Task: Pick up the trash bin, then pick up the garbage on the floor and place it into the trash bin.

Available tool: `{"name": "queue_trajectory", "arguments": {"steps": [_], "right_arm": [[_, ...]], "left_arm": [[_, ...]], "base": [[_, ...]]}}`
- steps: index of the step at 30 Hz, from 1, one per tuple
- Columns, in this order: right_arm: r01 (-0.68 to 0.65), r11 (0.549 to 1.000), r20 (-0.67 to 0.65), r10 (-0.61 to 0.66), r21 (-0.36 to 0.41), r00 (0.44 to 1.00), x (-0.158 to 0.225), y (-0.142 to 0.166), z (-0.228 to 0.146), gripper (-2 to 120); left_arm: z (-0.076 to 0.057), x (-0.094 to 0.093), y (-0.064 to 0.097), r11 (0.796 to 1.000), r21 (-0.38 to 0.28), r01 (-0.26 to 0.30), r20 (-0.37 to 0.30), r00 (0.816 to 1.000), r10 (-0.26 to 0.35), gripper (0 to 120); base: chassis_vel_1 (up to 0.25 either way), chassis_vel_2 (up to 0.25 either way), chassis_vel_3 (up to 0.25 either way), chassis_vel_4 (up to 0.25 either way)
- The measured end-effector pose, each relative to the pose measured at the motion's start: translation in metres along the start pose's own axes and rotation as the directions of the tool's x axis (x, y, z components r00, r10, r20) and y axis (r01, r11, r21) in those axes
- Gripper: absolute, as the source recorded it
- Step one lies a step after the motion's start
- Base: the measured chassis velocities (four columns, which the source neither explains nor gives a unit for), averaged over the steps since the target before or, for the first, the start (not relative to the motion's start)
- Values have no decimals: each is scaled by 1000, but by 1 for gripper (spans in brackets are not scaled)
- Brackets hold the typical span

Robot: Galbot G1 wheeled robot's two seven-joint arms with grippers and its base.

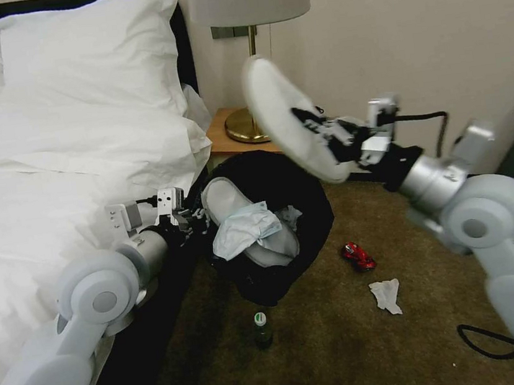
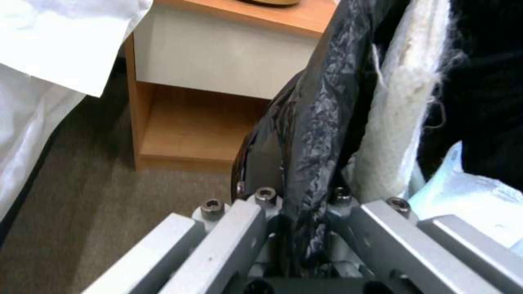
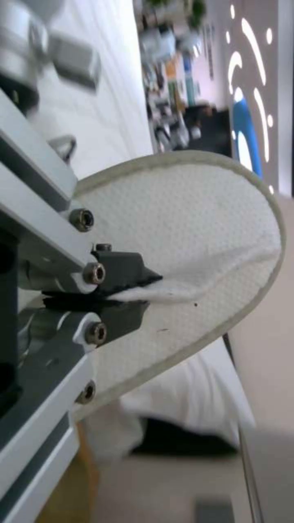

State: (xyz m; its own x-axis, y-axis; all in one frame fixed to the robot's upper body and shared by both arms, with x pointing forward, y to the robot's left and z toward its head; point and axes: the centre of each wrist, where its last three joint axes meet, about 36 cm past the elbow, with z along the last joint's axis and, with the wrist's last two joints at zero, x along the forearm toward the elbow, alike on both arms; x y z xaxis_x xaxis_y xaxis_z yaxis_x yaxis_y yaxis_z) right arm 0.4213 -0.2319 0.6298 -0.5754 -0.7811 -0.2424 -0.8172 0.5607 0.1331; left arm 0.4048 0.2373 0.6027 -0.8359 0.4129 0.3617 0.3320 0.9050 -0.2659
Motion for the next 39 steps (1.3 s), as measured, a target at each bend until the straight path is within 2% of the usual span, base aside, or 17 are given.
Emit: {"name": "queue_trajectory", "arguments": {"steps": [5,21,22,23,26,29,30,32,33,34,35,38,39], "right_arm": [[74,997,-11,-74,-26,997,-23,19,9,0],[35,996,-116,-44,-81,992,-24,22,50,0],[28,996,-128,-39,-86,991,-23,23,53,5],[28,996,-128,-39,-86,991,-23,23,53,5],[20,996,-133,-32,-89,991,-22,25,56,20],[14,996,-139,-26,-85,990,-20,24,57,27],[8,997,-144,-20,-80,989,-19,24,58,35],[2,997,-148,-14,-79,989,-17,23,59,42],[2,997,-148,-14,-79,989,-17,23,59,42],[-4,997,-150,-8,-77,989,-13,23,59,50],[-4,997,-150,-8,-77,989,-13,23,59,50],[-25,997,-149,14,-69,989,-5,21,57,65],[-25,997,-149,14,-69,989,-5,21,57,65]], "left_arm": [[1,-2,-1,1000,5,-5,-1,1000,5,1],[-2,-1,-2,1000,1,-22,10,1000,22,1],[-3,1,-2,1000,-1,-22,13,1000,22,1],[-3,1,-2,1000,-1,-22,13,1000,22,1],[-6,3,-1,1000,-3,-17,20,1000,17,1],[-6,3,-1,1000,-3,-17,21,1000,17,1],[-6,4,-1,1000,-4,-18,21,1000,19,1],[-6,5,-1,1000,-6,-19,18,1000,19,1],[-6,5,-1,1000,-6,-19,18,1000,19,1],[-6,6,0,1000,-9,-16,17,1000,16,1],[-6,6,0,1000,-9,-16,17,1000,16,1],[-7,7,2,1000,-13,-12,15,1000,12,1],[-7,7,2,1000,-13,-12,15,1000,12,1]], "base": [[0,0,0,0],[0,0,0,0],[0,0,0,0],[0,0,0,0],[0,0,0,0],[0,0,0,0],[0,0,0,0],[0,0,0,0],[0,0,0,0],[0,0,0,0],[0,0,0,0],[0,0,0,0],[0,0,0,0]]}}
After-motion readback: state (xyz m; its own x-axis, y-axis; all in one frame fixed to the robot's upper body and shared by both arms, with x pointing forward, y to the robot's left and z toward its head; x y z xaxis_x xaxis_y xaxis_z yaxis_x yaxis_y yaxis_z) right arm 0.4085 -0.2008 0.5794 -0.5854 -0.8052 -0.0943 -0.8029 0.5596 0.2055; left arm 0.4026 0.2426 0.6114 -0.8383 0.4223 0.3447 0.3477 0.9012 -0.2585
